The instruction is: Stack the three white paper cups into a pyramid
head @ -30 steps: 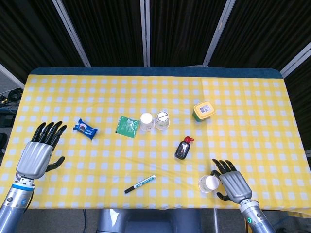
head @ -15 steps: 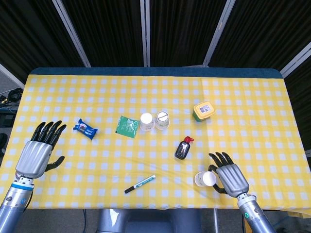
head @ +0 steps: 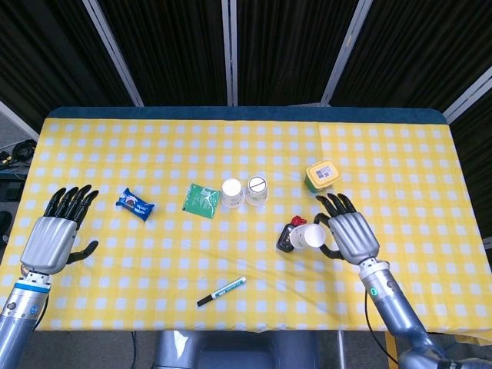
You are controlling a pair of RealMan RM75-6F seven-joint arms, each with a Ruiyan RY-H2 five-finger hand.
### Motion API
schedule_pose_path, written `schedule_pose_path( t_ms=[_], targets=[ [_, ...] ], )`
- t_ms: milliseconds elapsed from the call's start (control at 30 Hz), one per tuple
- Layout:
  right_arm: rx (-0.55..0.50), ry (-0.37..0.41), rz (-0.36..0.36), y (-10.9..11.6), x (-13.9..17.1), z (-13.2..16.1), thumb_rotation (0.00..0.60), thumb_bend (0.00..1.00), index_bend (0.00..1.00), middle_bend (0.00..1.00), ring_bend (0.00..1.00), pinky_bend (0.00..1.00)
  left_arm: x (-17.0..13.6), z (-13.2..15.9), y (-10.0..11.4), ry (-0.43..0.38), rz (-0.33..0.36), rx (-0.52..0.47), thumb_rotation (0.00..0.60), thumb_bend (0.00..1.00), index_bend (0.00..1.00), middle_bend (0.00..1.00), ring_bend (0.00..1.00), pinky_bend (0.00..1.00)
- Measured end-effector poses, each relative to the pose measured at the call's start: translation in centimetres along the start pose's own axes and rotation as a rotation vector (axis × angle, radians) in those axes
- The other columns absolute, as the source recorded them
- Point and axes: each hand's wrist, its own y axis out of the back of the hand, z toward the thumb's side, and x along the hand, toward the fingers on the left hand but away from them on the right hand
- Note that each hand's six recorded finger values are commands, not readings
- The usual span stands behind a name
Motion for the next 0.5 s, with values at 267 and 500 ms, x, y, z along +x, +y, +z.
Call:
schedule_pose_path(
  t_ms=[267, 500],
  targets=[
    [0.01, 0.062, -0.036, 1.6, -6.2, 4.3, 0.6, 0.24, 0.5, 0.1, 0.0, 0.0, 0.6, -0.7, 0.0, 0.007, -0.018, -0.03, 0.6, 0.26, 0.0, 0.0, 0.0, 0.0],
    [0.021, 0.098, -0.029, 1.9, -10.6, 8.6, 0.6, 0.24, 0.49, 0.1, 0.0, 0.0, 1.5, -1.5, 0.3, 0.031, -0.009, -0.034, 0.6, 0.26, 0.0, 0.0, 0.0, 0.0]
  ],
)
